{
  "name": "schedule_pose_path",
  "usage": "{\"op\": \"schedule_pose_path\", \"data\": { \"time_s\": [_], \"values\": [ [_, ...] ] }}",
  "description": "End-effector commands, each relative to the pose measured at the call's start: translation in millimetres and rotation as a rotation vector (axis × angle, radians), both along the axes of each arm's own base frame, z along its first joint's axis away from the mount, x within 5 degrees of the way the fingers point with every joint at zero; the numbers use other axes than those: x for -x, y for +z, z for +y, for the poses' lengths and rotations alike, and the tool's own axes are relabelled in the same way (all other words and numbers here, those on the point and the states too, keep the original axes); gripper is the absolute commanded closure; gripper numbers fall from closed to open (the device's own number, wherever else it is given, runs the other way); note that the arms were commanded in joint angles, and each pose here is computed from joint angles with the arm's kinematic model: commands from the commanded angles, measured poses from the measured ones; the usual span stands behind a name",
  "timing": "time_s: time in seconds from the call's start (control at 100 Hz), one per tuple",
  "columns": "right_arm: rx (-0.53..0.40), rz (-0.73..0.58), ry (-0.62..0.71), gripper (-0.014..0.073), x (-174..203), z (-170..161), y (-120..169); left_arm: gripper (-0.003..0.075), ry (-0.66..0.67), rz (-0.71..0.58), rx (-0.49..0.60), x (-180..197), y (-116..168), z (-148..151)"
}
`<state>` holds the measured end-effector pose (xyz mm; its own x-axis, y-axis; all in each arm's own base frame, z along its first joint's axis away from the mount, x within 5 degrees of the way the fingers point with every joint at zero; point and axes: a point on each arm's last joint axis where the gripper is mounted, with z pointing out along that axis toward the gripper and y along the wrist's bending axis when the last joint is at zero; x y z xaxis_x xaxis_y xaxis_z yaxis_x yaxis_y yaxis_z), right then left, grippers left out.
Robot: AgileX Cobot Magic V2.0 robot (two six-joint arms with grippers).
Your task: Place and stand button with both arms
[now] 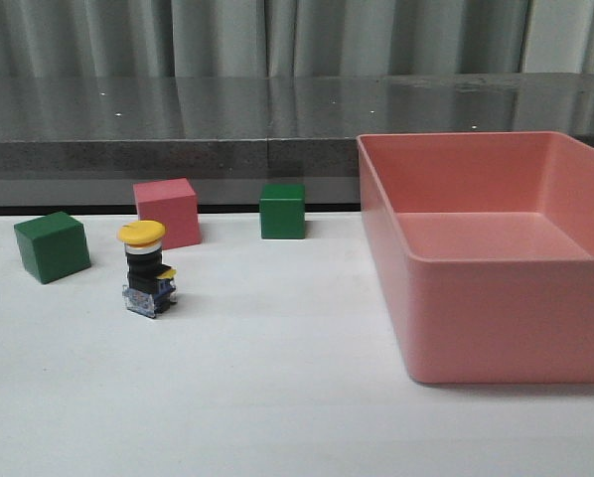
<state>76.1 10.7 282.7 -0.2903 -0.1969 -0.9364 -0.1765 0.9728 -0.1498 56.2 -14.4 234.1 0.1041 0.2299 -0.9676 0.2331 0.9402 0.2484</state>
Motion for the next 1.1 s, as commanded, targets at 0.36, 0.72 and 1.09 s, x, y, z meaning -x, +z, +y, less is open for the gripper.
{"op": "schedule_pose_path", "data": {
  "time_s": [0.36, 0.72, 1.09],
  "values": [
    [-0.001, -0.097, -0.022, 0.0656, -2.1, -1.8, 14.7, 0.0739, 0.141, -0.074, 0.143, 3.5, -19.4, 8.9],
    [-0.001, -0.097, -0.022, 0.0656, -2.1, -1.8, 14.7, 0.0740, 0.137, -0.034, 0.218, 1.4, -30.6, 8.9],
    [-0.001, -0.097, -0.022, 0.0656, -2.1, -1.8, 14.7, 0.0740, 0.137, -0.034, 0.218, 1.4, -30.6, 8.9]
  ]
}}
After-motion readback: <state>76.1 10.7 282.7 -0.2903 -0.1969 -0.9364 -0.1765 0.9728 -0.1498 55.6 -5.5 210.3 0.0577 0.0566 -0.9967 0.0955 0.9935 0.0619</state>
